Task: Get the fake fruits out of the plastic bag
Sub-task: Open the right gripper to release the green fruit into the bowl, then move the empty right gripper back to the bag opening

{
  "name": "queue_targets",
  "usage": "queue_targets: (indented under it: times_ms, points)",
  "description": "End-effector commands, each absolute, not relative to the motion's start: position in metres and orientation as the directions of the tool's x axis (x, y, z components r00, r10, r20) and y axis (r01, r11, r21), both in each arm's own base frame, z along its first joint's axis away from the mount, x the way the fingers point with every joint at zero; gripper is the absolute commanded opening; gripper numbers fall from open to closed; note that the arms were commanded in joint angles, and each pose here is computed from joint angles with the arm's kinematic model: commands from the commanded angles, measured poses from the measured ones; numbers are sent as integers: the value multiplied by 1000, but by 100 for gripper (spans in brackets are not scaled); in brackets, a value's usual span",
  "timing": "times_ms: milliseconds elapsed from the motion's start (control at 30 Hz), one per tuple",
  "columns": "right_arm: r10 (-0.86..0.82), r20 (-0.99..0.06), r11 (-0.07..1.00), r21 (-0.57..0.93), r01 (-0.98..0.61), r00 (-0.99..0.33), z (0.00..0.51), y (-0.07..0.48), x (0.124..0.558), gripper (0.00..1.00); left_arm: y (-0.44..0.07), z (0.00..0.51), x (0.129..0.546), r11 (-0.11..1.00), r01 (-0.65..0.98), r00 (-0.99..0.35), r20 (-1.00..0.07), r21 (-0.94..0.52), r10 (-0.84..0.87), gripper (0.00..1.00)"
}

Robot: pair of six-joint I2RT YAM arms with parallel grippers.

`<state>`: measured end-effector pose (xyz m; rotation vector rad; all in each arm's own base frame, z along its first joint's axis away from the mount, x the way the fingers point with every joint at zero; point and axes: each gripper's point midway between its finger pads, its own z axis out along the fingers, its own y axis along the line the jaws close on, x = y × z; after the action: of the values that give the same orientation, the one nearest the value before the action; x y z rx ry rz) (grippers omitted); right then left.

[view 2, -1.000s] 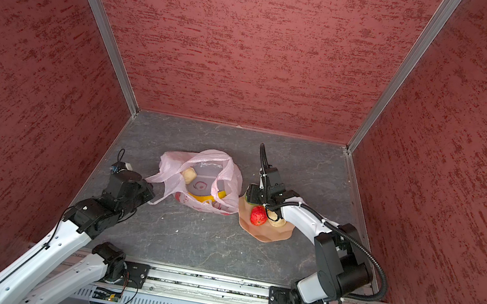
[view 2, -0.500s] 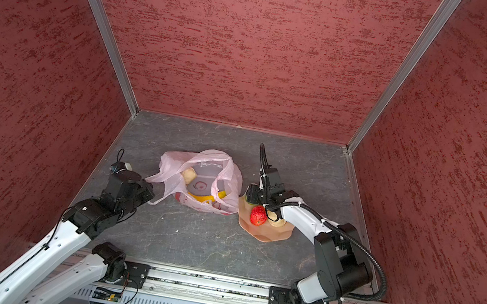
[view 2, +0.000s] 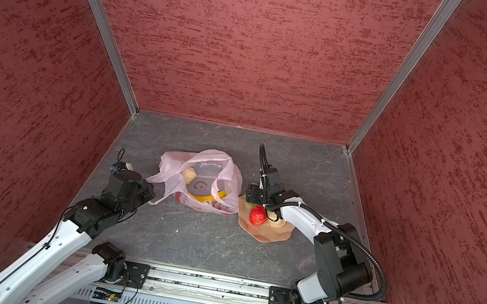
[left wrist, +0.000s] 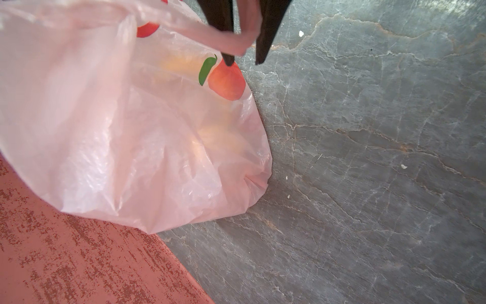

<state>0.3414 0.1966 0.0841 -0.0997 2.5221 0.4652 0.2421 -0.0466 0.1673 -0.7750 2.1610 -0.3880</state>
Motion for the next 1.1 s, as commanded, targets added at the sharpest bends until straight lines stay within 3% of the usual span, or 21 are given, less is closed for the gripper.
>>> queue_targets:
  times_ms: [0, 267, 433, 733, 933, 1067]
  points:
    - [27, -570, 945, 283, -165, -821, 90, 194, 343, 80, -46, 168, 246, 767, -390, -491, -590, -509, -641, 18]
    - [23, -618, 950, 259, -176, -786, 116, 190, 347, 86, -46, 170, 245, 771, -386, -499, -588, -507, -636, 18]
    - [4, -677, 950, 233, -209, -736, 155, 186, 349, 84, -47, 169, 240, 783, -379, -528, -579, -493, -621, 18]
    - [-89, -822, 891, 187, -413, -562, 258, 220, 335, 52, -52, 136, 211, 795, -401, -633, -489, -455, -600, 17]
    - [-198, -884, 763, 133, -633, -424, 317, 290, 303, 48, -44, 109, 187, 786, -479, -669, -417, -392, -615, 16]
    - [-272, -882, 646, 129, -752, -385, 322, 342, 281, 46, -43, 90, 177, 775, -520, -682, -372, -360, -630, 15]
